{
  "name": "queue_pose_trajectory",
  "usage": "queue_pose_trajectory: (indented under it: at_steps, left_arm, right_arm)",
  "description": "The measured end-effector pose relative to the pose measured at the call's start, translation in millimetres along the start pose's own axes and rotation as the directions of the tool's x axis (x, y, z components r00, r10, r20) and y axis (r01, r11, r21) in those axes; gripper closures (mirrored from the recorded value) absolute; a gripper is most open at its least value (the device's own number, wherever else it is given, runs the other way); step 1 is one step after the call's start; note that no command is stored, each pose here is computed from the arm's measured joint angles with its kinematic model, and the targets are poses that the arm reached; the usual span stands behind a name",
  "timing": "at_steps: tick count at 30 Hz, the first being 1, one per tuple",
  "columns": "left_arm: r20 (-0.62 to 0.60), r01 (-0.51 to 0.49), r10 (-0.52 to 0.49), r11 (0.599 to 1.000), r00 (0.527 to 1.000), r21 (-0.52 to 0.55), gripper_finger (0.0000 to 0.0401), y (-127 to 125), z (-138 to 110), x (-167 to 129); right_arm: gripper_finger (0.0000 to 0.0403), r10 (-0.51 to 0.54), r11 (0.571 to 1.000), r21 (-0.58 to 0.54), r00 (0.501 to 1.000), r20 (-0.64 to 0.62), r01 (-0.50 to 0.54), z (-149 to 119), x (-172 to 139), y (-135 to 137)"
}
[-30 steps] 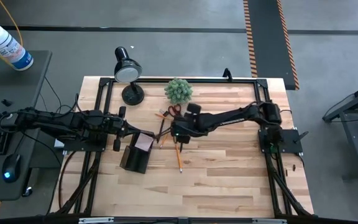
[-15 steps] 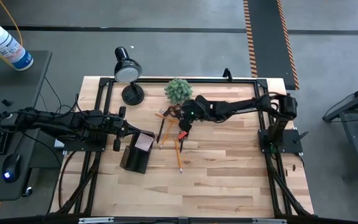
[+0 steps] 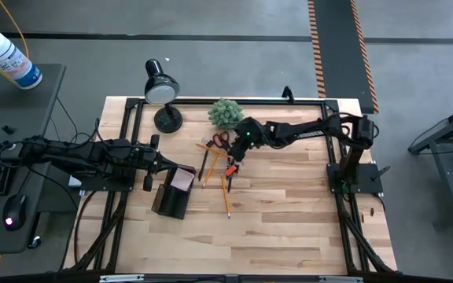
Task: Pick and place office supplies into organizer
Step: Put the black scissors into the desk organizer
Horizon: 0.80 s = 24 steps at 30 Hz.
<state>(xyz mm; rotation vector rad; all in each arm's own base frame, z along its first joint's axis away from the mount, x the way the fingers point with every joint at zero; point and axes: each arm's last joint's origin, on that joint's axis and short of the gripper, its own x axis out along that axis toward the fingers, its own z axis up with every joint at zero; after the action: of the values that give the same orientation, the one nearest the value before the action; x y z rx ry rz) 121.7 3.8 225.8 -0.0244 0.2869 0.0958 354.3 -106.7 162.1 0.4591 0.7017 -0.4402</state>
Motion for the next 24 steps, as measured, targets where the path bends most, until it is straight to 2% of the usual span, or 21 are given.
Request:
queue_pose_trajectory:
  at_steps: [4, 9, 17, 24]
  left_arm:
    - [0.000, 0.000, 0.000, 1.000, 1.000, 0.000, 0.0400, 0.0, 0.0, 0.0]
    - [-0.001, 0.000, 0.000, 1.000, 1.000, 0.000, 0.0400, 0.0, -0.1, 0.0]
    - [-0.001, 0.000, 0.000, 1.000, 1.000, 0.000, 0.0400, 0.0, -0.1, 0.0]
    - [-0.001, 0.000, 0.000, 1.000, 1.000, 0.000, 0.0400, 0.0, -0.1, 0.0]
  right_arm:
    - [0.0304, 0.128, 0.985, 0.111, 0.991, 0.047, -0.133, -7.9, 3.7, -16.9]
    - [0.0304, 0.218, 0.952, 0.205, 0.974, 0.061, -0.226, -16.8, 4.7, -31.3]
    - [0.0304, 0.259, 0.931, 0.258, 0.966, 0.025, -0.257, -21.8, 17.5, -36.7]
    - [0.0304, 0.264, 0.933, 0.250, 0.964, 0.021, -0.260, -17.3, 31.4, -37.3]
